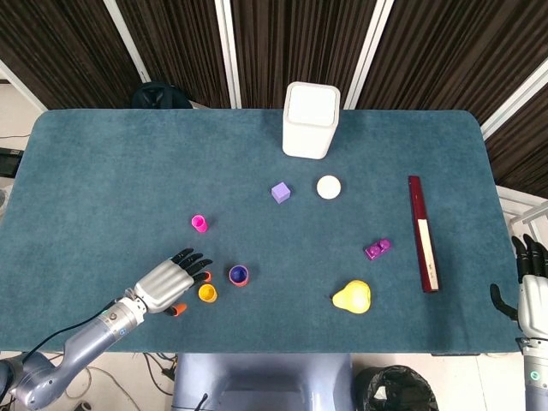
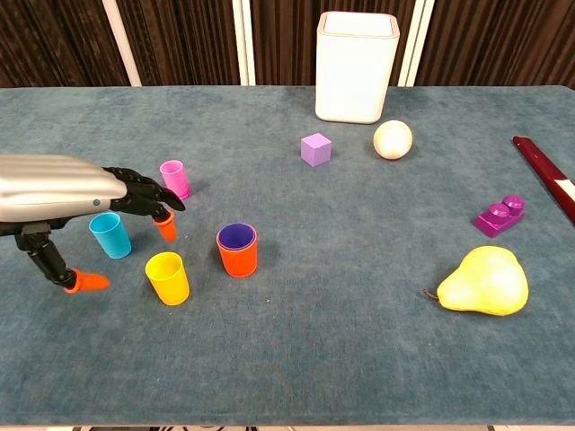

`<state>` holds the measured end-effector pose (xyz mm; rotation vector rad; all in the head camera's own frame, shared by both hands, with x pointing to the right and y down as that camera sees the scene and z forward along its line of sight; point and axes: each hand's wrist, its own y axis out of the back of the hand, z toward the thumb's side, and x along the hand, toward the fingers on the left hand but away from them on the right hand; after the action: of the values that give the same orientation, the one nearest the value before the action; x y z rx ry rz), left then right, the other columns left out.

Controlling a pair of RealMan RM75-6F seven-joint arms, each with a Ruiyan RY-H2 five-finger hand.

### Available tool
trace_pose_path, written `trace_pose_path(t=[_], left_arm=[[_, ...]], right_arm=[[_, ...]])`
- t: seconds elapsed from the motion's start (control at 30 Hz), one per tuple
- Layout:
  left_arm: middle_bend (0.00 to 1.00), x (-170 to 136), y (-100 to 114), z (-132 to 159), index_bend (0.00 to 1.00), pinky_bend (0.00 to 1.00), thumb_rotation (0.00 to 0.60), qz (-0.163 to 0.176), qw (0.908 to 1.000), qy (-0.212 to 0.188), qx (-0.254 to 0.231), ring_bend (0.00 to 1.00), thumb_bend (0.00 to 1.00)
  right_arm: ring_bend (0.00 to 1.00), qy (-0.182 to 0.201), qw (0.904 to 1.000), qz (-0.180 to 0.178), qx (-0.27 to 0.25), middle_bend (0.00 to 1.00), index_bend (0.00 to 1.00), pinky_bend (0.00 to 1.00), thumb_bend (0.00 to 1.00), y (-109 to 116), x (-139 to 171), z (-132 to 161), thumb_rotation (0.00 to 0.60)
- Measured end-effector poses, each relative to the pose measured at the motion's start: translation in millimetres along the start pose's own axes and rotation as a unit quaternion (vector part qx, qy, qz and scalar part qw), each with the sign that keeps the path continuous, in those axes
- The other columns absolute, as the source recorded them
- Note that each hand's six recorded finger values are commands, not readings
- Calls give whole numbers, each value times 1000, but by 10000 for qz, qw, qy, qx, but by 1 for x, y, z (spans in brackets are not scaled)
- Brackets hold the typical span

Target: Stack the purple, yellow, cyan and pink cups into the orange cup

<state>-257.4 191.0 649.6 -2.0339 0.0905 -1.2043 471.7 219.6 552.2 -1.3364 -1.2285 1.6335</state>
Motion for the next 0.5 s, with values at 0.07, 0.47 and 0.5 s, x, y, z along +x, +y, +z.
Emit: trace_pose_path(t=[0.07, 0.47, 0.5], left_arm=[[57, 2, -2, -1, 264, 0, 600, 0, 10000, 17, -4, 0, 264], [62, 17, -6, 4, 296, 0, 600, 52, 10000, -27, 22, 0, 269], [63, 18, -6, 5, 299, 0, 600, 54, 10000, -41, 34, 0, 270]], right_arm=[[35, -3, 10000, 1, -4, 0, 36, 24, 421, 0, 0, 0, 600], [35, -42, 10000, -21, -14, 0, 36, 24, 419, 1, 0, -2, 600], [35, -45, 10000, -20, -15, 0, 36, 24, 420, 1, 0, -2, 600]])
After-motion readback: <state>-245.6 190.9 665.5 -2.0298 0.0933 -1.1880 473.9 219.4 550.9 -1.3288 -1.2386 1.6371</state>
